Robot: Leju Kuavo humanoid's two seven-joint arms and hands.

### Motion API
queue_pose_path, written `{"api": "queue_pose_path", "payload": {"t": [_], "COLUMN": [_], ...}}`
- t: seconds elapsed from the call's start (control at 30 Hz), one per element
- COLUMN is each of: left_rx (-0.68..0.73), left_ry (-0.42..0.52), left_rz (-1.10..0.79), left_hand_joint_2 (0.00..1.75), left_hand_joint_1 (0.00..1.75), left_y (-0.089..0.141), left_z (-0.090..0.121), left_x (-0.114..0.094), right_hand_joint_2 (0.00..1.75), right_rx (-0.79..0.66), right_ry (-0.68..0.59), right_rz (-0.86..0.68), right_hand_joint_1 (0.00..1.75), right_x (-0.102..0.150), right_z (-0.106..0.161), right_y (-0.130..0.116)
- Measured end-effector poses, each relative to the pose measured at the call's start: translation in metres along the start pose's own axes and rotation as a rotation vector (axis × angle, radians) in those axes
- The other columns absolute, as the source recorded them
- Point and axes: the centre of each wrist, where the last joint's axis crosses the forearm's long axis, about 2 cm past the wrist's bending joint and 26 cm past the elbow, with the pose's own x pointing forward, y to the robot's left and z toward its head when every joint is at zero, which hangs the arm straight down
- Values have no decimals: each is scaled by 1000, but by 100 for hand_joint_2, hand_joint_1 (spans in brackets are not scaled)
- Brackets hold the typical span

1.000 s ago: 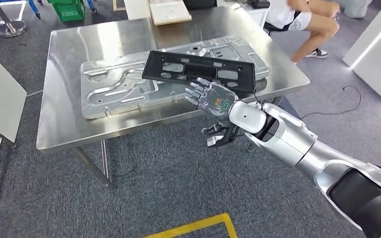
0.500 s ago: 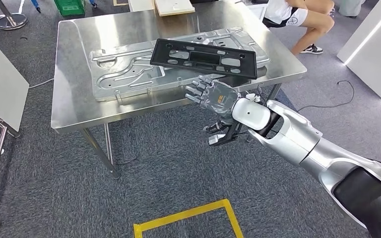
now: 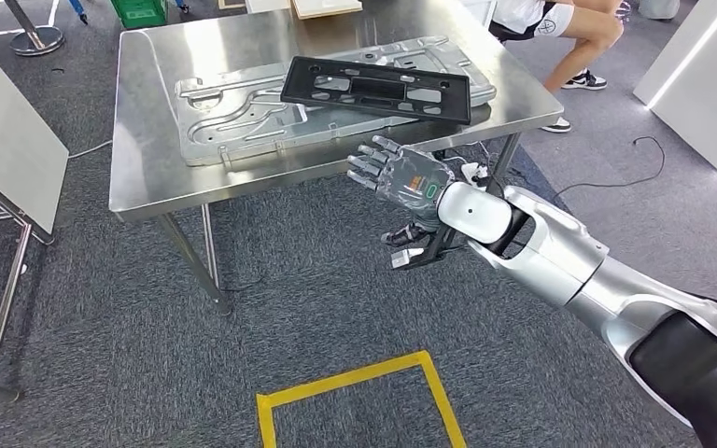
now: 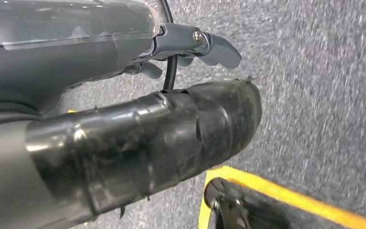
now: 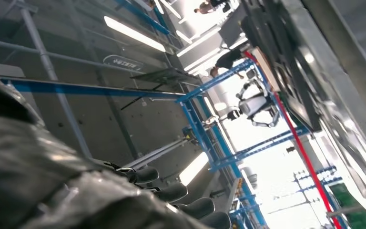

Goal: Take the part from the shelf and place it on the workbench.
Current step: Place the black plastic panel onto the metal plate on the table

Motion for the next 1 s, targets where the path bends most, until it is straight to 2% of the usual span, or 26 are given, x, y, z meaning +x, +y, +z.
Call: {"api": "queue_pose_path", "payload": {"t": [0.5,1.0], "left_rx": [7,15], "left_ry": [3,1], "left_rz": [-9,-25], "left_hand_joint_2": [0,0], "left_hand_joint_1": [0,0], "left_y": [7,14], "left_z": [-1,-2], "left_x": [2,3], "right_hand_joint_2": [0,0], "right_rx": [-9,-29], "right_ry": [17,13], "right_rz": [13,25], "right_hand_joint_1": [0,0], "right_x": [-9,-6], "right_z": [-6,-9], "right_y": [-7,-6]}}
